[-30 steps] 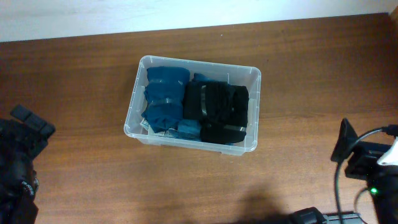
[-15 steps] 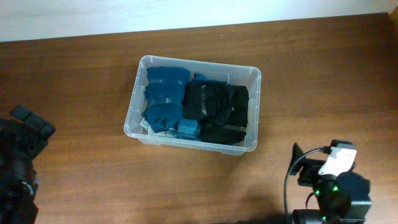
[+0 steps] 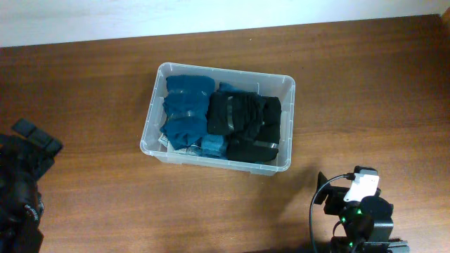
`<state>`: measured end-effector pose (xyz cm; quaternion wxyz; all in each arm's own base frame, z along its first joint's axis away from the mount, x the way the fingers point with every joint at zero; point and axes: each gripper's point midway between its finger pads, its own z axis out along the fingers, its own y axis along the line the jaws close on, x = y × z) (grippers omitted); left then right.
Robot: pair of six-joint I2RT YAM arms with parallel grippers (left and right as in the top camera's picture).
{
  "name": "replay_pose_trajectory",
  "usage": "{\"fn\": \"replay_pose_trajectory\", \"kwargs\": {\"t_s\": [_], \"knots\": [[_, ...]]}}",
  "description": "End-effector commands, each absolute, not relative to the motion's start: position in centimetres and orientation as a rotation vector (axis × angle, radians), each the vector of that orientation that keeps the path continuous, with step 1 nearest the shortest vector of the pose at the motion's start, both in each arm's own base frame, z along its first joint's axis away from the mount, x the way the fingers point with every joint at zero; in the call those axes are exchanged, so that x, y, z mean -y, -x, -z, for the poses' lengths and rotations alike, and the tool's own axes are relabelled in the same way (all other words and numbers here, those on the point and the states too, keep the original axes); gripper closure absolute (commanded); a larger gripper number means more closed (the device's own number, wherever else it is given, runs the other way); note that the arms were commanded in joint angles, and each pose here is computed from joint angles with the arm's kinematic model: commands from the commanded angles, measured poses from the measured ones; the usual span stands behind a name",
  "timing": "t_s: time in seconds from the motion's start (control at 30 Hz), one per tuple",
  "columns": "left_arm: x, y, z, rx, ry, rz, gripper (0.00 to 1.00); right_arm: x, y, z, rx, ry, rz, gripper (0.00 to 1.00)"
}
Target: Pack container
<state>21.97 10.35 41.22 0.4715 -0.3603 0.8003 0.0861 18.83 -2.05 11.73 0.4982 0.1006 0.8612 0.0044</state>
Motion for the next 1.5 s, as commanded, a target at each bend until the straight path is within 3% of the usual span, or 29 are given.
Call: {"fn": "replay_pose_trajectory", "kwargs": {"t_s": [0.0, 0.3, 1.27, 1.47], "knots": [[-10.4, -21.8, -41.4, -1.961, 0.869, -0.221, 0.00, 2.0, -18.9, -10.3, -2.108, -0.245, -0.016, 0.02], [-10.4, -21.8, -41.4, -1.961, 0.869, -0.221, 0.00, 2.0, -18.9, -7.3, -2.164, -0.251, -0.017, 0.02], [-10.4, -21.8, -41.4, -1.963, 0.869, -0.220, 0.01, 2.0, -18.9, -7.4, -2.160, -0.251, -0.017, 0.02], [-9.9, -19.6, -39.8, -2.045, 0.882, -0.242, 0.01, 2.0, -18.9, -7.4, -2.160, -0.251, -0.017, 0.02]]}}
